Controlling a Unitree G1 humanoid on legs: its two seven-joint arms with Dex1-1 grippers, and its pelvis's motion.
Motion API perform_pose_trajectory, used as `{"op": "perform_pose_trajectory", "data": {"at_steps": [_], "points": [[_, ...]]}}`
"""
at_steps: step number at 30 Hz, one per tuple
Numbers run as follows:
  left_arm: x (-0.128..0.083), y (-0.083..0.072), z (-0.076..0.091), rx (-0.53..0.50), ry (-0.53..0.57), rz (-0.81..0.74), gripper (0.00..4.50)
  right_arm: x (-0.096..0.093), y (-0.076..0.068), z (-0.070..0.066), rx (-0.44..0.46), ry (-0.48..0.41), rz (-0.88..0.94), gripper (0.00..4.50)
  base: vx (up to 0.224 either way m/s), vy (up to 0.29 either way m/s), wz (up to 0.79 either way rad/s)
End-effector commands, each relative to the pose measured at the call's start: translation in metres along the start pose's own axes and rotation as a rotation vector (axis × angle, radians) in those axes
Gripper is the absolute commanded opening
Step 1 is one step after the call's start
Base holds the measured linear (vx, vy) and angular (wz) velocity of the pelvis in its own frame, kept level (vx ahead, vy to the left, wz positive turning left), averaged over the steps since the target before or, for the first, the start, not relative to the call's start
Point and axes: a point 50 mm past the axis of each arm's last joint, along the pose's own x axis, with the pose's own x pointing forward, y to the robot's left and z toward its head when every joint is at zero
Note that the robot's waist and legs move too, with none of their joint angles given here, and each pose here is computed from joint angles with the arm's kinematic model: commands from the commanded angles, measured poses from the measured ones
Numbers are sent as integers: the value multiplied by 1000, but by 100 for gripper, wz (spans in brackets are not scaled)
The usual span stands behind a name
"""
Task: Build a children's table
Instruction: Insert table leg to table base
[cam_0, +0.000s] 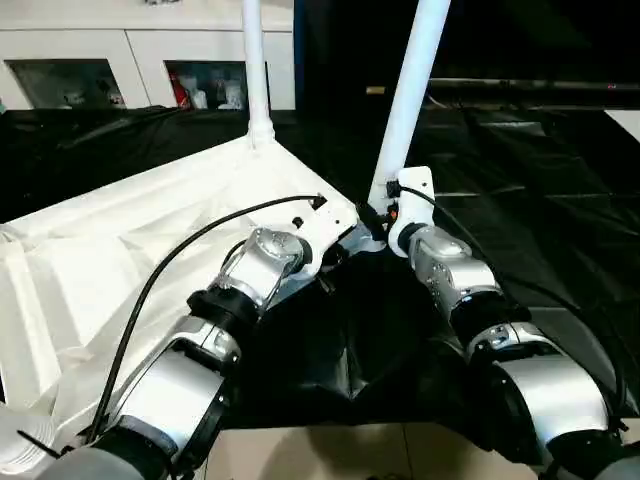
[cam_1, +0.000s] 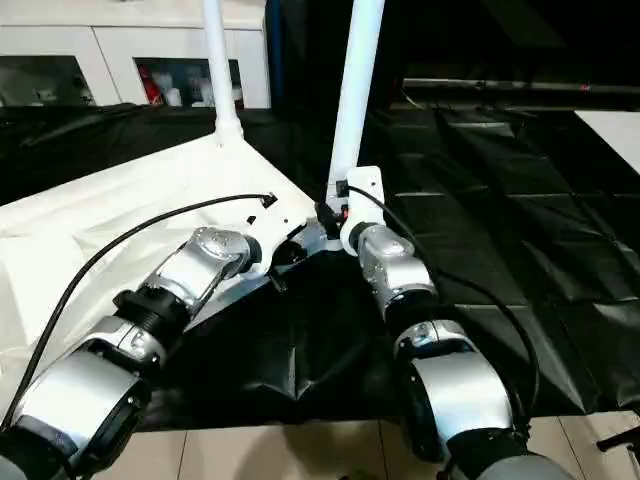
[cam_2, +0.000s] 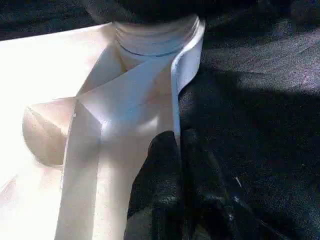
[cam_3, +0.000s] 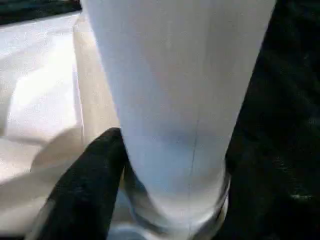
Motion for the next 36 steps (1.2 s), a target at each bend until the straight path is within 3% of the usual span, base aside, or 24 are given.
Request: {"op": "perform_pose_trajectory", "data": {"at_steps": [1,5,8,13,14,15,23,24,26,29,36], "points": [[-4,6,1,24,-15,22,0,-3,0,-1,-7,-3,47,361,0,0,0],[-7,7,-3,36,-24,13,0,-14,-4,6,-19,-47,107,396,0,0,0],[-10,11,-10,26,-20,26,0,-38,-8,12,-29,-89,174,427,0,0,0],[-14,15,-21,9,-19,38,0,-72,-17,11,-38,-117,161,427,0,0,0],[-17,18,-25,-8,-39,59,0,-95,-22,7,-22,-126,124,427,0,0,0],[-18,19,-26,-24,-52,74,0,-100,-23,6,-14,-125,115,427,0,0,0],[-25,21,-25,-94,-128,125,0,-118,-28,5,-19,-137,-15,427,0,0,0],[-32,22,-20,-96,-184,161,0,-121,-36,3,-52,-159,-111,427,0,0,0],[-34,23,-18,-99,-205,172,0,-123,-38,0,-31,-154,-129,427,0,0,0],[-39,25,-18,-133,-214,213,0,-123,-36,-7,11,-137,-137,427,0,0,0],[-41,20,-20,-137,-196,203,0,-116,-23,-13,-63,-104,-66,427,0,0,0]]}}
